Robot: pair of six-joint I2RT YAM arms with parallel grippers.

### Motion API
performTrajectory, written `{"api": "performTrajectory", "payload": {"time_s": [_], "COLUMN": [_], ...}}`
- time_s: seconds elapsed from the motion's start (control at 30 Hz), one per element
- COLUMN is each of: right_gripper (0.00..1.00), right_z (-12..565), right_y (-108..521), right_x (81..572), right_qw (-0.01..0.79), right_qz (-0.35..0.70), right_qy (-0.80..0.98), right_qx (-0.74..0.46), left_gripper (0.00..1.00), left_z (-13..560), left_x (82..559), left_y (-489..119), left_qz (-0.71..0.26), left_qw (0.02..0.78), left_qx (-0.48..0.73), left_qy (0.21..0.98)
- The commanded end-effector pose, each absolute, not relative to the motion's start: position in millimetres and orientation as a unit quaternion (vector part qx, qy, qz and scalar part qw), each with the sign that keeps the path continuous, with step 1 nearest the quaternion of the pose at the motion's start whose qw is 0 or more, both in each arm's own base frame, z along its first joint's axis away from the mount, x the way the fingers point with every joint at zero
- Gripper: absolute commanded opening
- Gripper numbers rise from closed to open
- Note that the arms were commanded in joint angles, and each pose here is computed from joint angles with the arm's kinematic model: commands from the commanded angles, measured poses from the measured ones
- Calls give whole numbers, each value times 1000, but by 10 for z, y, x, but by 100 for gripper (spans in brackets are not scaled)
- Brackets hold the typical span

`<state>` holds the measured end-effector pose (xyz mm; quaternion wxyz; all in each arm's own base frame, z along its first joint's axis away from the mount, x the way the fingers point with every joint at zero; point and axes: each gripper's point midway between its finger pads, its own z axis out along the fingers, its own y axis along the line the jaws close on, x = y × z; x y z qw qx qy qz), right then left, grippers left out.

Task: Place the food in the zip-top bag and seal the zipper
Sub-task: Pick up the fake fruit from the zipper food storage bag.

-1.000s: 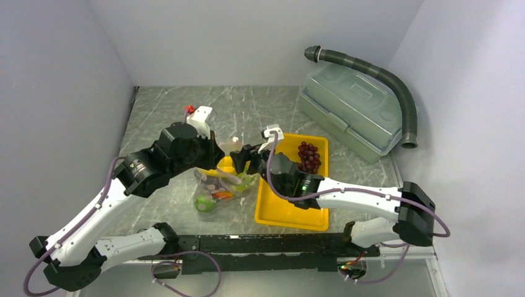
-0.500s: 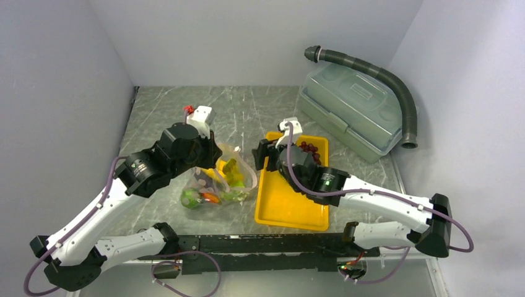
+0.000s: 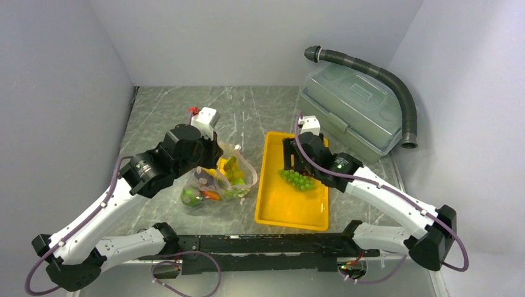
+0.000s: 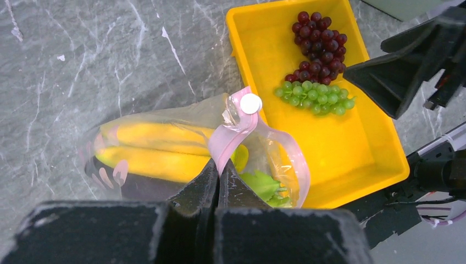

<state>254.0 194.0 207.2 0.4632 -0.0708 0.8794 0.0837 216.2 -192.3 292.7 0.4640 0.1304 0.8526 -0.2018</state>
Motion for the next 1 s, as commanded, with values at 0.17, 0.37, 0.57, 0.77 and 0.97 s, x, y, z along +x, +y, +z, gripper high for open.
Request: {"api": "performTrajectory", "payload": {"time_s": [0.17,0.37,0.57,0.77,0.97], "right_gripper": [84,84,82,75,53], "right_z": [1177,828,546,368,263], "right_y": [1729,1739,1712,1724,1640], "right_x": [2475,2508,2515,2499,2457], "right_qw": [332,291,259,233,214], "right_qz": [76,84,72,68,43], "right_qy": [937,950,961,967,973], "right_qx": [-74,-71,-70,-76,-76], "left_gripper": [0,0,0,0,0], "left_z": [3097,3038,3043,3028,3017], "left_x": [2224,2216,2207,2212,2216], "left_y": [-1965,-1963,-1948,-1949,-1949], "left_qz": [-213,-209,-209,-209,-208], "left_qw": [503,498,500,499,498], "left_qx": [149,155,155,155,154], "left_qy": [824,827,826,827,828]}}
